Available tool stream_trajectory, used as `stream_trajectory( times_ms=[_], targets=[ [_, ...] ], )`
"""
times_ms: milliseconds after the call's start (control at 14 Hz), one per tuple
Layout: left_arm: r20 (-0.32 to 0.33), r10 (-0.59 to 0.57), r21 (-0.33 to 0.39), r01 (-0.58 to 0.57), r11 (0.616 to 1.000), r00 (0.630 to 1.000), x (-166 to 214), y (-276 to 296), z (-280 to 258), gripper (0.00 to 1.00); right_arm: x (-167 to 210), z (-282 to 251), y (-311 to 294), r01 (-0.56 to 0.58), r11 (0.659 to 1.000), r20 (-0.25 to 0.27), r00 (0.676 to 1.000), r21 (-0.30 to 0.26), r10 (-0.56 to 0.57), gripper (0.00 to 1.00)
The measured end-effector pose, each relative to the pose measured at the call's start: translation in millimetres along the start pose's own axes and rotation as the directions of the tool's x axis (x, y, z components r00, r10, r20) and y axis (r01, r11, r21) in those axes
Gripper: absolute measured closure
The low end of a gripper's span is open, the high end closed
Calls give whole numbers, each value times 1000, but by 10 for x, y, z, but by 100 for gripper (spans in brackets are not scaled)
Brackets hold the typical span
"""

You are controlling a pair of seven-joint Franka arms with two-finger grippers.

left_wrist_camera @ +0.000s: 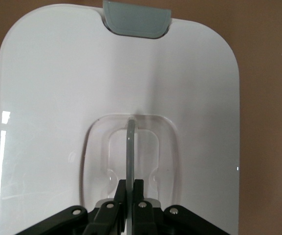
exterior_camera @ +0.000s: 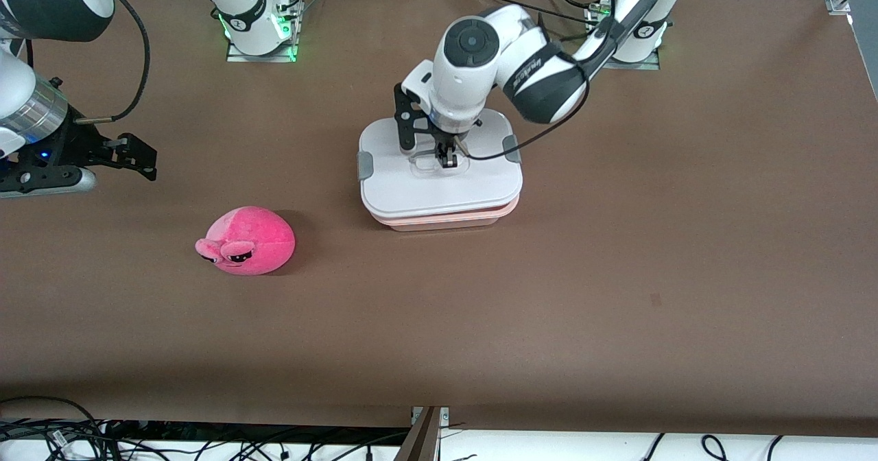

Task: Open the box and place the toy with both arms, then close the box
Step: 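Lift the lid off with the left gripper while the right gripper reaches the toy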

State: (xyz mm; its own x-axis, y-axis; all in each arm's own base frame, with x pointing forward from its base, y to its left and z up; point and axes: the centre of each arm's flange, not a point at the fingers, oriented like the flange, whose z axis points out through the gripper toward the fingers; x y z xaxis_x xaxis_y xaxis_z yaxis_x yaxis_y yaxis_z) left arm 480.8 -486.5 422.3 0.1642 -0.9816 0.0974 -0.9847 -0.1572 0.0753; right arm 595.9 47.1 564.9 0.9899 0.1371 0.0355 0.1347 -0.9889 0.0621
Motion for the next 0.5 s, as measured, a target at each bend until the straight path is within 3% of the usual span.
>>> stream_trajectory(
  times_ms=[286, 500],
  targets=[
    [136, -11, -32, 15, 999, 991, -344, -41, -663, 93, -30, 132, -223, 40, 999, 76, 996, 4, -40, 0],
    [222, 24, -120, 3, 993, 975, -1014, -503, -1062, 93, -71, 160, -226, 56, 998, 113, 992, 8, -56, 0]
  ],
)
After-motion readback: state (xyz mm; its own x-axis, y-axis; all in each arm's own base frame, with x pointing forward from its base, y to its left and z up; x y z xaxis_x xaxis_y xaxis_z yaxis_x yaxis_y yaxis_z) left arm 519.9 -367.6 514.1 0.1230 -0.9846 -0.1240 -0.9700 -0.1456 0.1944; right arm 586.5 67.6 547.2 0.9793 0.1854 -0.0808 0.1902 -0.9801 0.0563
